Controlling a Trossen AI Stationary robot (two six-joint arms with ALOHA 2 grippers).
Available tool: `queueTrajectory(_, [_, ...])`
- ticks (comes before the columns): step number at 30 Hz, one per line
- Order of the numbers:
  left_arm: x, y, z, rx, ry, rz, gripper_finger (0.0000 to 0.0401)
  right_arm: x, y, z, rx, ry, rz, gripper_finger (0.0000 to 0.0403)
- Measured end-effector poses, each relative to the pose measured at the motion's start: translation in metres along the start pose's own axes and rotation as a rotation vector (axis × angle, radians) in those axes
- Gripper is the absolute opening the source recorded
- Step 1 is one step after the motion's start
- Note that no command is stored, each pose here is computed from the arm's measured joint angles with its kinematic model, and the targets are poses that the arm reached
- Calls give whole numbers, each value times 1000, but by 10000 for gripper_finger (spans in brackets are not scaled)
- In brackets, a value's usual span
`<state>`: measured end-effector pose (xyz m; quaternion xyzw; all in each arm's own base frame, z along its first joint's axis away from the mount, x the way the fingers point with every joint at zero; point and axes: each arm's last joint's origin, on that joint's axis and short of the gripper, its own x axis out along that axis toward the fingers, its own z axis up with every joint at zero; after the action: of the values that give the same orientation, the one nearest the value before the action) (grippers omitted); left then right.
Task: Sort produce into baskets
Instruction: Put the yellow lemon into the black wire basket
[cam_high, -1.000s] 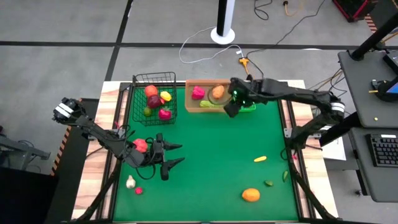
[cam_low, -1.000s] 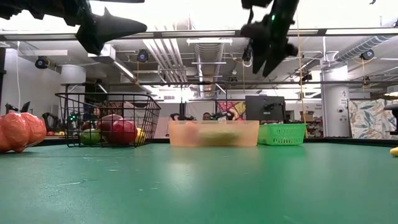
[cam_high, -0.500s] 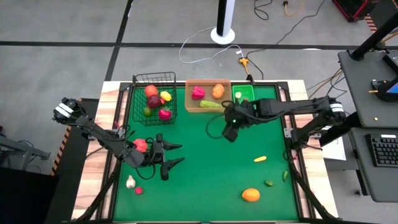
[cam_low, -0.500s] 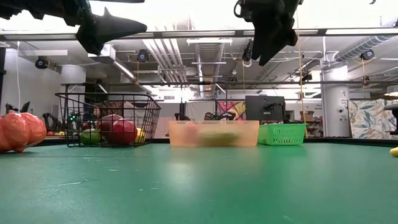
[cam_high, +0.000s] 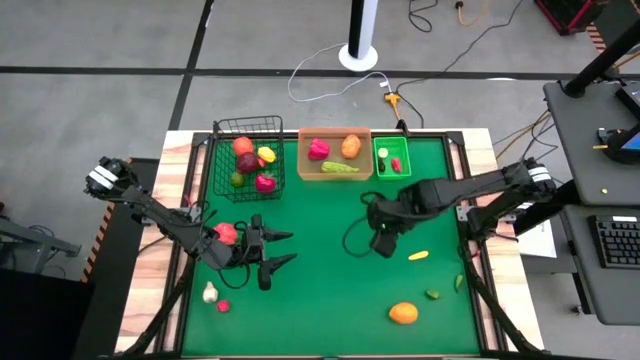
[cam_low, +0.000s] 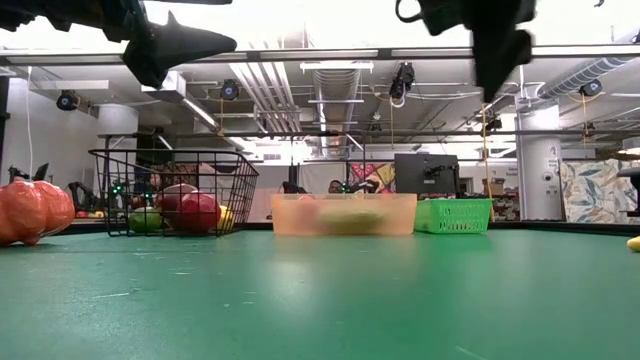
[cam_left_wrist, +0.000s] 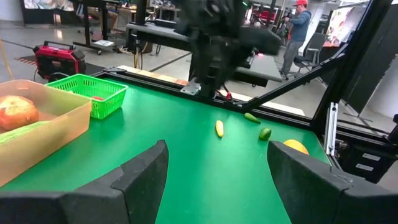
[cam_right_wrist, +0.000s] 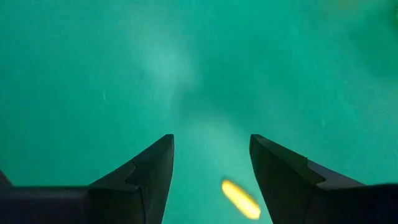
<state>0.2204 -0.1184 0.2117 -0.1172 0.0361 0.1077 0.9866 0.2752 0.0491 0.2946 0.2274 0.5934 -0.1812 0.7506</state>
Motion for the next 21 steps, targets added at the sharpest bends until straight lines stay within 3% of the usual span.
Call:
queueTrajectory(7, [0,0,0,108,-1,-1,256,17,2,-36,187,133,-147,203])
queueTrajectory(12, [2,-5,8,197,-21,-5,256,34,-1,-55,231,210,-215,203])
queueTrajectory(21, [6,-14,22,364,-44,-22,256,53,22,-87,293,315,-80,203])
